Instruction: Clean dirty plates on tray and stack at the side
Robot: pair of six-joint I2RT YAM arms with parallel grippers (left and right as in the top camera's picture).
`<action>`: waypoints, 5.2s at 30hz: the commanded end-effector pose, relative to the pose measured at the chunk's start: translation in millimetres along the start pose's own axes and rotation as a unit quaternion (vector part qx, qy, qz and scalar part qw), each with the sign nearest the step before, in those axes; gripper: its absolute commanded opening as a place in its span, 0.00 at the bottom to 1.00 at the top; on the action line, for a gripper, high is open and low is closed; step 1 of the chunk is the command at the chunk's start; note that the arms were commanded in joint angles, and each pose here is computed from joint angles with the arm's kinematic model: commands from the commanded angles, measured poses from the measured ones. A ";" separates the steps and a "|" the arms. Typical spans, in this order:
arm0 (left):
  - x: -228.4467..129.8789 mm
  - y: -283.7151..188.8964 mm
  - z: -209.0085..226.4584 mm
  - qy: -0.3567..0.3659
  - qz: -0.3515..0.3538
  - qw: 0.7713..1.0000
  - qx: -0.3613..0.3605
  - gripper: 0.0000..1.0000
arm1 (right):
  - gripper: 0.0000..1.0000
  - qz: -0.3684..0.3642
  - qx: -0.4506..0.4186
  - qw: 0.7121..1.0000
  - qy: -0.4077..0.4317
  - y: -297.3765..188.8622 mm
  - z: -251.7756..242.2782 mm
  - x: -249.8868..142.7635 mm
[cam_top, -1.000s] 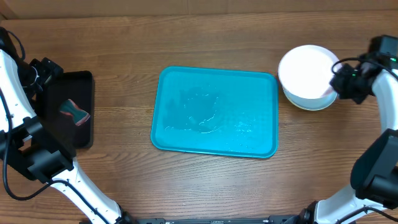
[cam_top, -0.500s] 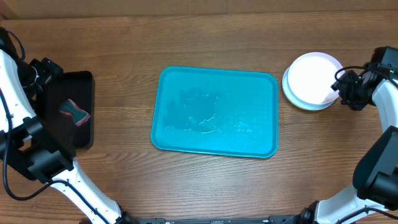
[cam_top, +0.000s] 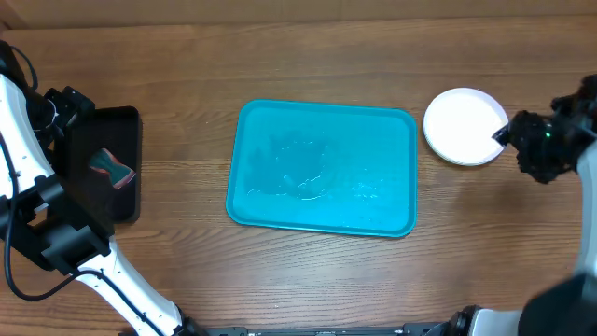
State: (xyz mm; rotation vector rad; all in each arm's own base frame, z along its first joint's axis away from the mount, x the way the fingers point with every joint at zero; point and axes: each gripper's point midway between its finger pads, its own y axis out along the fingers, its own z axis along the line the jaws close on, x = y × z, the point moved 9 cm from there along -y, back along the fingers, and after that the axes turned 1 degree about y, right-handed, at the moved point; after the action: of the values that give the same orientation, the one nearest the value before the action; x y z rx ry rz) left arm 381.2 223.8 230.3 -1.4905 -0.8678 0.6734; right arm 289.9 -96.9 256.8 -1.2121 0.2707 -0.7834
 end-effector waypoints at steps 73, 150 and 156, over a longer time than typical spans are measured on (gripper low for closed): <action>-1.9 -7.7 -3.5 0.013 -0.008 1.000 -0.007 1.00 | 1.00 -0.478 0.314 0.784 -0.240 2.9 -11.1 -192.2; -1.9 -7.7 -3.5 0.013 -0.008 1.000 -0.007 1.00 | 1.00 -0.507 0.194 0.796 -0.267 37.4 -31.5 -182.3; -1.9 -7.7 -3.5 0.013 -0.008 1.000 -0.007 1.00 | 1.00 -0.517 0.151 0.763 -0.357 38.5 -29.9 -184.3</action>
State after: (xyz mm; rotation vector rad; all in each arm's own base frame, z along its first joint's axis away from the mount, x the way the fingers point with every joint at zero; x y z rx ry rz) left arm 381.3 223.6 230.3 -1.4936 -0.8684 0.6730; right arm 156.2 8.0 174.6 -1.1120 -1.1122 -1.2295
